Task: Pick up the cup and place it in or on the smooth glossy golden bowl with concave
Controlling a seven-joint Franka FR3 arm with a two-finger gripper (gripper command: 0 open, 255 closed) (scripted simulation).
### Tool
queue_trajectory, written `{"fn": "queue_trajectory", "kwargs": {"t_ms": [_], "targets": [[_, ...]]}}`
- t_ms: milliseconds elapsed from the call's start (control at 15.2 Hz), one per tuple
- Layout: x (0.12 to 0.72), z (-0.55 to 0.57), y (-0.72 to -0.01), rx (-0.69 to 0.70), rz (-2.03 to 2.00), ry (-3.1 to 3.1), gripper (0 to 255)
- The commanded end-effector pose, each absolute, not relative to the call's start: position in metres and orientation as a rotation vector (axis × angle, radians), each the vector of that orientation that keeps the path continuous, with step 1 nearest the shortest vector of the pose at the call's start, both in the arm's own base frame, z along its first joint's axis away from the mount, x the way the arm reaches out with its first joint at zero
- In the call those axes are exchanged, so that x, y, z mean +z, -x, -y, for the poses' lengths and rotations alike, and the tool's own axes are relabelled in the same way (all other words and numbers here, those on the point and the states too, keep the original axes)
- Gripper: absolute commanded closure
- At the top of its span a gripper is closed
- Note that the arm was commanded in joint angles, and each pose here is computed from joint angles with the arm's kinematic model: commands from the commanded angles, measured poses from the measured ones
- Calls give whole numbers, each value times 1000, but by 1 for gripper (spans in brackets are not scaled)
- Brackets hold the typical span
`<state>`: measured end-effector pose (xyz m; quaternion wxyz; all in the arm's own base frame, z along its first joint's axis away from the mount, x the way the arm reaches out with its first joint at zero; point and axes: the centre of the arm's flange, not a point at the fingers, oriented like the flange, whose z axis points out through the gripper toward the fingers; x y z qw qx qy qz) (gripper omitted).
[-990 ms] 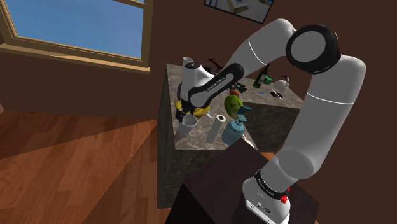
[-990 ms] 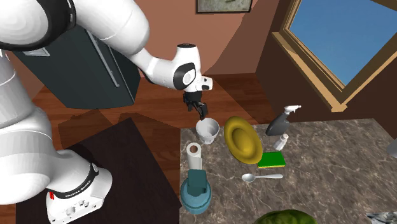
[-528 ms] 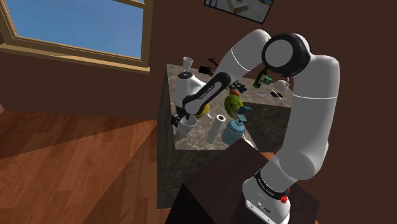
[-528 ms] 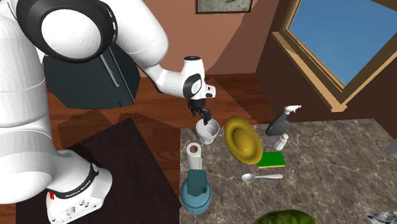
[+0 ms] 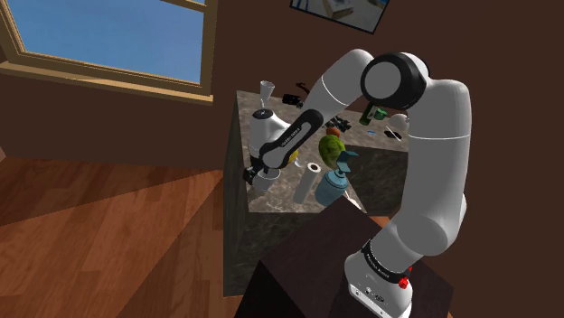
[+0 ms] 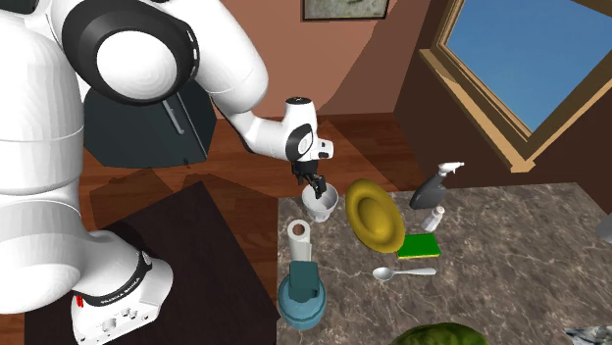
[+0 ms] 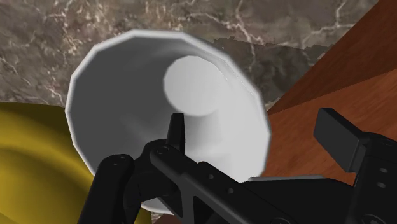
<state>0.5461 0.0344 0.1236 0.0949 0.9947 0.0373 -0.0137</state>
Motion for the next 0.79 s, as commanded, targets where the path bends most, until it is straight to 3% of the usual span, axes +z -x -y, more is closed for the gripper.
{"fn": "queue_trajectory", "kwargs": {"t_ms": [0, 198, 264, 726], "targets": [[123, -34, -546, -40, -111, -2949, 0], [123, -34, -546, -40, -111, -2949, 0], [123, -34, -546, -40, -111, -2949, 255], [123, -34, -546, -40, -111, -2949, 255]]}}
